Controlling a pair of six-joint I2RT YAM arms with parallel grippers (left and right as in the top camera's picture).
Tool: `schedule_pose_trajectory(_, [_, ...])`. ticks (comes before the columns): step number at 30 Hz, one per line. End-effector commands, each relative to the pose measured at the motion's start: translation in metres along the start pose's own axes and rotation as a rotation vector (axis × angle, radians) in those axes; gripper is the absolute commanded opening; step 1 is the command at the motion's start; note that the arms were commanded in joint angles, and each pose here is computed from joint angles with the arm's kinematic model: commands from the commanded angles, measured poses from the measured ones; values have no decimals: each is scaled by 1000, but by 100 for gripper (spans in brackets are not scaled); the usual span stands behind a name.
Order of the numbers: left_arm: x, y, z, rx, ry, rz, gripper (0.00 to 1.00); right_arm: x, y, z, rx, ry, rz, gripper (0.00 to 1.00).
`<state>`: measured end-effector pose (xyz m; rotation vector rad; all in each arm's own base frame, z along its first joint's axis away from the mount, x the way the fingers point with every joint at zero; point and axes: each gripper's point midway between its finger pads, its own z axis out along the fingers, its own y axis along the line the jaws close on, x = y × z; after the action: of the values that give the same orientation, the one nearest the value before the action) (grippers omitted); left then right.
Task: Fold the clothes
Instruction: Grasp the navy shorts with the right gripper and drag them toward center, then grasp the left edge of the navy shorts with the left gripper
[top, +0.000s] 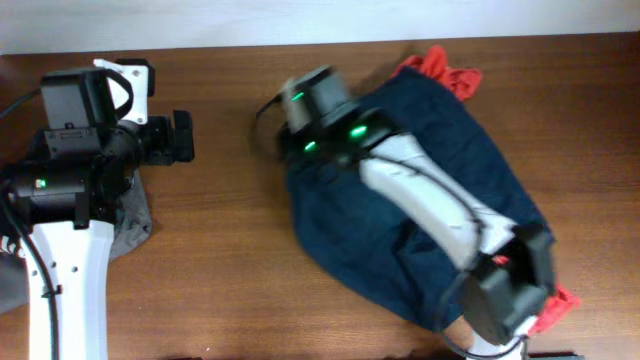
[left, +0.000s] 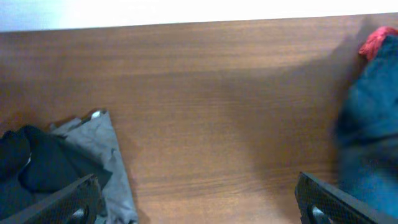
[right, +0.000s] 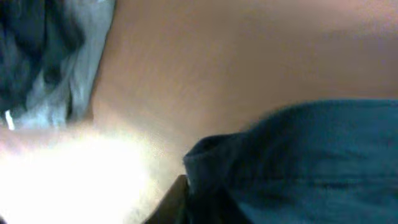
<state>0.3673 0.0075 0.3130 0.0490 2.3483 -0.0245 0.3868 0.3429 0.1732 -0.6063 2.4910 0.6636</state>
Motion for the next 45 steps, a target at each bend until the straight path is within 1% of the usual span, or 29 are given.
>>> schedule_pose_trajectory(1, [-4, 6, -9, -19, -20, -17, 99, 9, 31, 6, -51, 18, -107, 26])
schedule_pose_trajectory(3, [-4, 6, -8, -18, -19, -17, 99, 8, 25, -2, -7, 10, -105, 30])
schedule_pose_trajectory(5, [-4, 3, -7, -2, -17, -17, 99, 1, 7, -18, 60, -13, -86, 34])
schedule_pose_trajectory(6, [-4, 0, -7, 13, -18, -17, 99, -3, -4, -28, 96, -26, -67, 37])
schedule_pose_trajectory(7, [-4, -4, -5, 38, -15, -17, 99, -7, -17, -39, 128, -41, -38, 43])
schedule_pose_trajectory(10, [-2, -20, 3, 138, 5, -20, 99, -16, -62, -78, 195, -75, 62, 53])
schedule_pose_trajectory(11, [1, -26, 8, 172, 21, -22, 99, -17, -79, -91, 220, -84, 109, 57])
schedule_pose_trajectory(13, [8, -32, 22, 204, 68, -24, 99, -13, -117, -112, 274, -90, 220, 65])
schedule_pose_trajectory(15, [17, -39, 41, 220, 128, -14, 99, -5, -158, -131, 318, -83, 323, 66])
schedule_pose_trajectory(17, [25, -49, 60, 245, 181, 7, 99, 5, -190, -141, 318, -70, 408, 69])
schedule_pose_trajectory(19, [36, -71, 83, 318, 233, 73, 99, 18, -222, -149, 332, -52, 495, 72])
schedule_pose_trajectory(20, [41, -84, 94, 359, 256, 108, 99, 25, -236, -151, 348, -40, 531, 77])
schedule_pose_trajectory(23, [60, -107, 127, 405, 323, 206, 99, 46, -264, -153, 351, 9, 625, 78])
schedule_pose_trajectory(26, [87, -106, 161, 327, 425, 251, 99, 60, -278, -157, 327, 44, 630, 78])
schedule_pose_trajectory(28, [104, -103, 179, 296, 488, 263, 99, 64, -285, -162, 338, 45, 646, 78])
schedule_pose_trajectory(32, [140, -103, 211, 300, 602, 258, 99, 71, -297, -171, 352, 41, 674, 80])
schedule_pose_trajectory(36, [169, -103, 237, 303, 681, 250, 98, 74, -299, -174, 356, 44, 686, 81])
schedule_pose_trajectory(38, [178, -103, 244, 304, 704, 249, 89, 74, -299, -173, 356, 45, 682, 81])
schedule_pose_trajectory(39, [182, -104, 246, 309, 714, 246, 80, 74, -299, -173, 356, 45, 682, 81])
schedule_pose_trajectory(42, [184, -106, 247, 323, 718, 241, 70, 74, -299, -173, 356, 45, 682, 81])
schedule_pose_trajectory(44, [183, -107, 248, 323, 714, 242, 56, 74, -299, -173, 356, 45, 682, 81])
schedule_pose_trajectory(45, [183, -107, 248, 323, 715, 243, 42, 74, -299, -173, 356, 45, 682, 82])
